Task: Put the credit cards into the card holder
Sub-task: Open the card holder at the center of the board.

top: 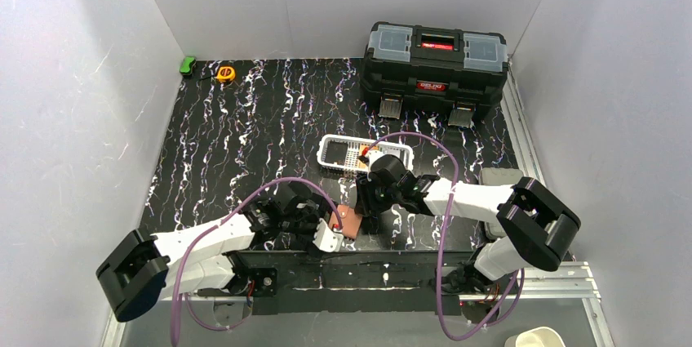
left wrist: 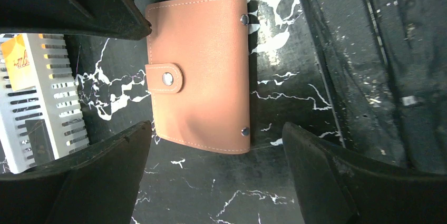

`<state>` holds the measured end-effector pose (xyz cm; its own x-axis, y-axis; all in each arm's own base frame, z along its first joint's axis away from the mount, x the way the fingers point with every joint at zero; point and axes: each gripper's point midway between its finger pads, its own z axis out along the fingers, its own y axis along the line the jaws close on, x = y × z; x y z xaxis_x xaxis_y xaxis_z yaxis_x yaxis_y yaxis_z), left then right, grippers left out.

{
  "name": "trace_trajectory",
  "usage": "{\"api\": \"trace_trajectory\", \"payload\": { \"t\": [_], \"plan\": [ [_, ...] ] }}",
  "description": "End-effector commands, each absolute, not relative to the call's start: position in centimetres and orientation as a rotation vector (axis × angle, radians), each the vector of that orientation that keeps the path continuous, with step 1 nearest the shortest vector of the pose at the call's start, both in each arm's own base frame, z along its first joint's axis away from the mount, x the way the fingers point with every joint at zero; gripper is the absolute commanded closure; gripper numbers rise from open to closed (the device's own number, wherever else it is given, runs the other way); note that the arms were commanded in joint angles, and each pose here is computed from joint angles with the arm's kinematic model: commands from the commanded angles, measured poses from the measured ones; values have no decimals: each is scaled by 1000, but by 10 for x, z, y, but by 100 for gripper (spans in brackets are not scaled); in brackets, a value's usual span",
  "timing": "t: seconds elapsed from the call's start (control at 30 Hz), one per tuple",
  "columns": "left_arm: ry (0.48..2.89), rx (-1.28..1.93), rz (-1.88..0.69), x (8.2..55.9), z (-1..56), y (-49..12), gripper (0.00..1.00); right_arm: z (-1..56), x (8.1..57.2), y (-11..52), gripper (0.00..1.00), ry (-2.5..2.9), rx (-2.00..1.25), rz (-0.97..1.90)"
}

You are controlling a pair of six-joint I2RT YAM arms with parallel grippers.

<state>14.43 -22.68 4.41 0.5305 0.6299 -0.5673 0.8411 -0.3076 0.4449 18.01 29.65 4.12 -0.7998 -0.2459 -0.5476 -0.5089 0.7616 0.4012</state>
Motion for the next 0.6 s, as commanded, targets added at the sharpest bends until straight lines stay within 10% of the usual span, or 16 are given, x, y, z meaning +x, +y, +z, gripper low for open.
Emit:
{"api": "trace_trajectory", "payload": {
  "t": [0.0,0.37,0.57],
  "plan": [
    [1104,2080,-301,156,34,-233,9,55,183,314,53,2429,-575,853],
    [1127,2020,-74,189,35,-225,32,37,145,296,56,2501,-536,887],
    [1204,1936,-122,188,57,-227,43,52,155,289,33,2451,-522,779]
  ]
}}
